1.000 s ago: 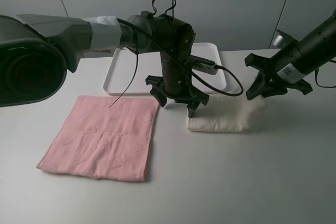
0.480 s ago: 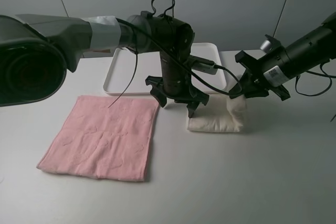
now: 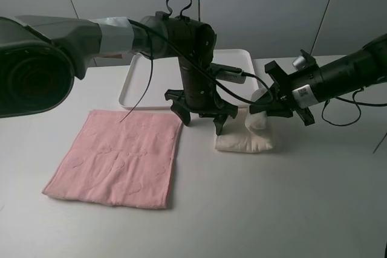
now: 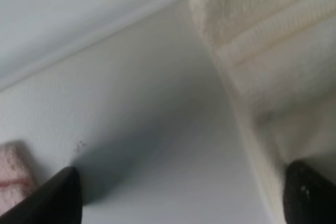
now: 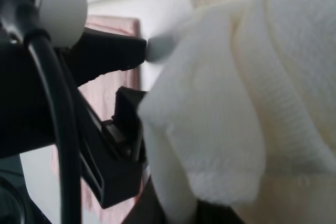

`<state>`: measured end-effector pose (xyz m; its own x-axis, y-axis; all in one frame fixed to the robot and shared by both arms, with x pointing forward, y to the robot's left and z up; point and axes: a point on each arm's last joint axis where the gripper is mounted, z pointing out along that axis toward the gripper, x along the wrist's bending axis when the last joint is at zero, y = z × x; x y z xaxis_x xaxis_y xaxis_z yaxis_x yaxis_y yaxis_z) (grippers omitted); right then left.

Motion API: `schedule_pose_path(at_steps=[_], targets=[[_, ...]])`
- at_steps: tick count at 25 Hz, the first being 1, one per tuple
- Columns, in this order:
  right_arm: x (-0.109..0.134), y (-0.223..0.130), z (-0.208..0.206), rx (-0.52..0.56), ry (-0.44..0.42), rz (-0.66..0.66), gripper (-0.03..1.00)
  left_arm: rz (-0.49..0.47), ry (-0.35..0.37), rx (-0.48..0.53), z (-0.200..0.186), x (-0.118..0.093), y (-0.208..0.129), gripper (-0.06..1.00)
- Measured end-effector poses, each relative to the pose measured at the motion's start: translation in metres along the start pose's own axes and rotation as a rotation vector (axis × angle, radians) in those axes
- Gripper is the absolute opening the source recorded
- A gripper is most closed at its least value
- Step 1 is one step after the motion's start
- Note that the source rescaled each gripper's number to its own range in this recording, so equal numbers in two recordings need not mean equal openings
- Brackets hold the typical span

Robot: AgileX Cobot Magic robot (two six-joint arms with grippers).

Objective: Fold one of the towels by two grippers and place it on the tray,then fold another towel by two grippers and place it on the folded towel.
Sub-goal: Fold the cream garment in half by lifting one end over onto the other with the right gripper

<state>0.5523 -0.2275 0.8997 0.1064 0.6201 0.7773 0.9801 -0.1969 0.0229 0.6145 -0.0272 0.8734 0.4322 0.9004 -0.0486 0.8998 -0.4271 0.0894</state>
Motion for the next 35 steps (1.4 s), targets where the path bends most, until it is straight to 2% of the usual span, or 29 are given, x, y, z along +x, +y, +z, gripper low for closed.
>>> schedule_pose_path(at_steps=[10,17,24,28,33,35], targets=[[0.0,0.002,0.001,-0.038,0.013,-0.012,0.05,-0.007,-0.004,0.004,0.0,0.001,0.0,0.99],[-0.005,-0.002,0.022,0.001,0.014,0.002,0.05,-0.007,-0.004,0.004,0.0,0.001,0.0,0.99],[-0.005,0.0,0.026,-0.025,0.037,0.011,0.05,0.007,-0.005,0.006,0.0,0.002,0.0,0.99],[-0.005,0.0,0.026,-0.029,0.04,0.011,0.05,0.019,-0.045,0.016,0.001,0.005,0.001,0.99],[-0.005,0.0,0.026,-0.028,0.042,0.011,0.05,-0.032,-0.145,0.033,-0.004,0.018,0.006,0.99],[-0.004,0.0,0.026,-0.027,0.042,0.01,0.05,-0.037,-0.159,0.033,-0.008,0.023,0.009,0.99]])
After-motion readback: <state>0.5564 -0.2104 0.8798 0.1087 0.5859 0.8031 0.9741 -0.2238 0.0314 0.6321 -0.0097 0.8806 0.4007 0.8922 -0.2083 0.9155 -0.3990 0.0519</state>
